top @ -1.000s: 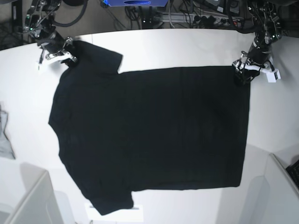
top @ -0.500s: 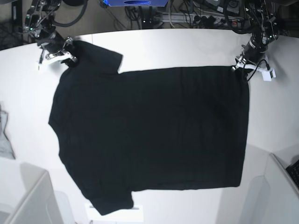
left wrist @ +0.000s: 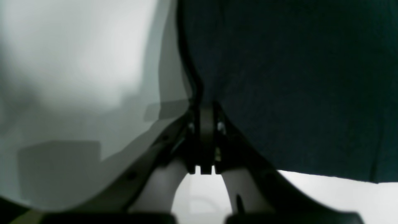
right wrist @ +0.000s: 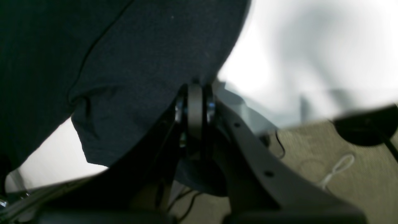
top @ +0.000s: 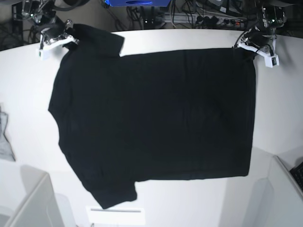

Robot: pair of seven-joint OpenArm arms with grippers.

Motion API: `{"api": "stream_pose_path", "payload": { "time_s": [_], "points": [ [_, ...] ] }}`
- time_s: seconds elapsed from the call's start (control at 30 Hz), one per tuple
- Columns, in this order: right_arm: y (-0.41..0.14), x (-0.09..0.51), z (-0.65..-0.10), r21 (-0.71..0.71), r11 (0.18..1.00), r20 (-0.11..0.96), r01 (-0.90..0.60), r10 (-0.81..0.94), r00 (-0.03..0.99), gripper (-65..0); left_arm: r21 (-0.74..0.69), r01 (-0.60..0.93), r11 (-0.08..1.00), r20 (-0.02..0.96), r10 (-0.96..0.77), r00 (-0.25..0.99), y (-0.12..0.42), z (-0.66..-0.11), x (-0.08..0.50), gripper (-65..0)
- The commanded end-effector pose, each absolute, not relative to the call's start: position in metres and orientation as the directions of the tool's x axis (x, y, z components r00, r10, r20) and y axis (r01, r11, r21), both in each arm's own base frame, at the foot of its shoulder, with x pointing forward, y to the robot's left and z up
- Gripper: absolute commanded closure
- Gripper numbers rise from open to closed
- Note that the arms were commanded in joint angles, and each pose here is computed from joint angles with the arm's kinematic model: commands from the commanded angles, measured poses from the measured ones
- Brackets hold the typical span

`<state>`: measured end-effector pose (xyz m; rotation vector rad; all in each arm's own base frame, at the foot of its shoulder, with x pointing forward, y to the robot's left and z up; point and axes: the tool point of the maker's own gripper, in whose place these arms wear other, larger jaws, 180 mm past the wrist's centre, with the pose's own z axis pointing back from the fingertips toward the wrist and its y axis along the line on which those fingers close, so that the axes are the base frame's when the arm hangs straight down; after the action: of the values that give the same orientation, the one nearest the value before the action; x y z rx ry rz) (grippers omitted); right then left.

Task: Fold the T-shirt properly
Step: 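Lift the shoulder corners and drag the shirt toward the robot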

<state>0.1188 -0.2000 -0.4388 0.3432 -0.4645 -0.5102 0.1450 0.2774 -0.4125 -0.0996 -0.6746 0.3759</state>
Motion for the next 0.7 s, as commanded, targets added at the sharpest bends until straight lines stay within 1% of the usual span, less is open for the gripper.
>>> {"api": "stream_pose_path", "payload": {
  "time_s": [0.0, 0.27, 0.47, 0.57, 0.67],
  "points": [
    [-0.203, 0.118, -0.432, 0.414, 0.829, 0.351, 0.377, -0.528, 0.774, 0.0, -0.204, -0.286, 0.936, 0.612, 0.350, 0.709, 0.278, -0.403, 0.146, 0.0],
    [-0.198, 0.124, -0.407, 0.411, 0.852, 0.412, 0.324, -0.491, 0.768, 0.0, -0.188, -0.239, 0.953, 0.621, 0.304, 0.722, 0.267, -0.386, 0.134, 0.0],
    [-0.196, 0.144, -0.390, 0.416, 0.865, 0.472, 0.280, -0.469, 0.746, 0.0, -0.197, -0.216, 0.956, 0.656, 0.293, 0.696, 0.262, -0.374, 0.148, 0.0],
    [-0.197, 0.158, -0.384, 0.423, 0.867, 0.499, 0.264, -0.466, 0.730, 0.0, -0.209, -0.204, 0.956, 0.688, 0.292, 0.665, 0.261, -0.365, 0.167, 0.0],
    [-0.197, 0.167, -0.380, 0.428, 0.863, 0.496, 0.268, -0.472, 0.728, 0.0, -0.217, -0.193, 0.957, 0.684, 0.290, 0.669, 0.258, -0.363, 0.177, 0.0]
  ]
}}
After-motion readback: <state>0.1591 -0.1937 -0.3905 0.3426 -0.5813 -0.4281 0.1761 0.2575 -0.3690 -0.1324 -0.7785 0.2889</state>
